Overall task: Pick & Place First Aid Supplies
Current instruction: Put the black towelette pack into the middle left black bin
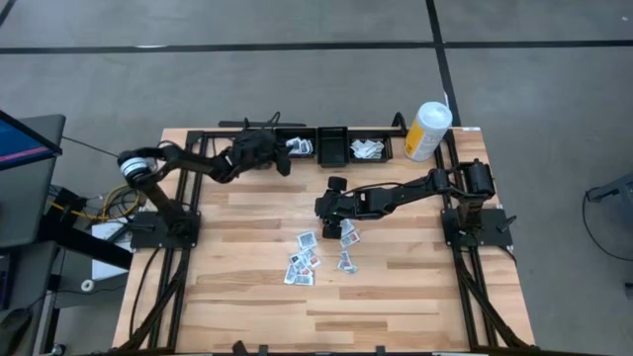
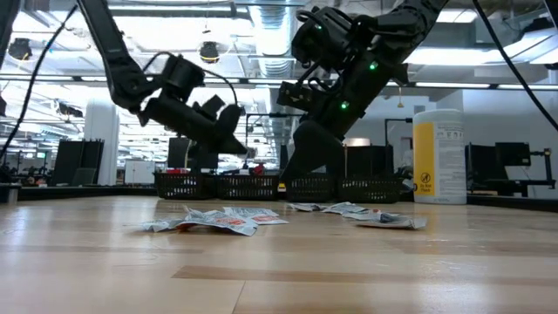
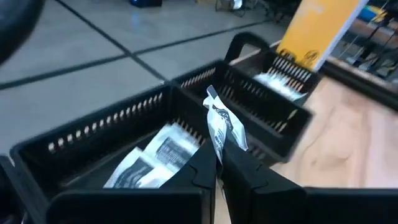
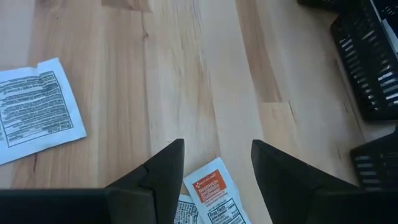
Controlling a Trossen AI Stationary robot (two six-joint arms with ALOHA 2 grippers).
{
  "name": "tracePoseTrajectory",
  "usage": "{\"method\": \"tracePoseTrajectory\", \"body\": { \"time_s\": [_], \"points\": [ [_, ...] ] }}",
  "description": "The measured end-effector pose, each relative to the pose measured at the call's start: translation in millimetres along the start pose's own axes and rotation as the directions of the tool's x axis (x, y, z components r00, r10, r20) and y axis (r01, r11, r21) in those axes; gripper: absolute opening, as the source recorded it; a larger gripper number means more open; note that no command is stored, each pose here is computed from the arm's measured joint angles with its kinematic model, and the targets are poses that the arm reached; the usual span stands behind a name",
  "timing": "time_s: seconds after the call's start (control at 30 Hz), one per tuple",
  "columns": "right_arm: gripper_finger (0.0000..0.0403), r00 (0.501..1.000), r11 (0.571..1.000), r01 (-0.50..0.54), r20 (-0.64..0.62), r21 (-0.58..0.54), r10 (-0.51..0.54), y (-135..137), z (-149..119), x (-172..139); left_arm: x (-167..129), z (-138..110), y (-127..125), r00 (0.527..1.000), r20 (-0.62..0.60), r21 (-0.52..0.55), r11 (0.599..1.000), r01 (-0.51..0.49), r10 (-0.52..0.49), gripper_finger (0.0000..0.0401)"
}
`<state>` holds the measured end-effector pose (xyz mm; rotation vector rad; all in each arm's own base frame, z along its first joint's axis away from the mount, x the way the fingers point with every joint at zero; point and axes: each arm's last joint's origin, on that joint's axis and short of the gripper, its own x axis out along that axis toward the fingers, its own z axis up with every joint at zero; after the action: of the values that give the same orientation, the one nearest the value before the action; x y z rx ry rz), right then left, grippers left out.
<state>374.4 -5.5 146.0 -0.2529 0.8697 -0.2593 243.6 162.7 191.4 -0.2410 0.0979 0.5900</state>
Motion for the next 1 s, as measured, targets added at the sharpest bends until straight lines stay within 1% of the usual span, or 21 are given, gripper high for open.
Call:
{"method": "tracePoseTrajectory", "body": {
  "time_s": [0.13, 0.37, 0.47, 0.6, 0.83, 1.0],
  "points": [
    [0.0180, 1.000, 1.000, -0.001, -0.002, -0.002, 0.001, 0.6, -0.2, -0.2, 9.4, -3.1, 6.7, 1.000, -0.017, -0.003, 1.000, -0.024, 0.024, 0.0017],
    [0.0179, 1.000, 1.000, -0.002, -0.002, -0.004, 0.002, 0.8, -0.2, -0.3, 7.7, 2.9, 6.5, 1.000, 0.011, 0.004, 1.000, -0.024, 0.024, 0.0019],
    [0.0181, 1.000, 1.000, -0.002, -0.003, -0.004, 0.002, 0.8, -0.2, -0.3, 7.3, 4.0, 6.8, 0.999, 0.021, 0.003, 0.999, -0.040, 0.040, 0.0022],
    [0.0182, 1.000, 1.000, -0.002, -0.002, -0.004, 0.002, 1.0, -0.2, -0.3, 7.2, 4.2, 8.0, 0.996, 0.029, 0.002, 0.996, -0.084, 0.084, 0.0038],
    [0.0178, 1.000, 1.000, -0.002, -0.002, -0.004, 0.002, 1.0, -0.2, -0.3, 7.2, 4.2, 8.0, 0.996, 0.029, 0.002, 0.996, -0.086, 0.086, 0.0081],
    [0.0180, 1.000, 1.000, -0.002, -0.002, -0.004, 0.002, 1.0, -0.2, -0.3, 7.2, 4.1, 8.0, 0.996, 0.029, 0.002, 0.996, -0.086, 0.086, 0.0098]
  ]
}}
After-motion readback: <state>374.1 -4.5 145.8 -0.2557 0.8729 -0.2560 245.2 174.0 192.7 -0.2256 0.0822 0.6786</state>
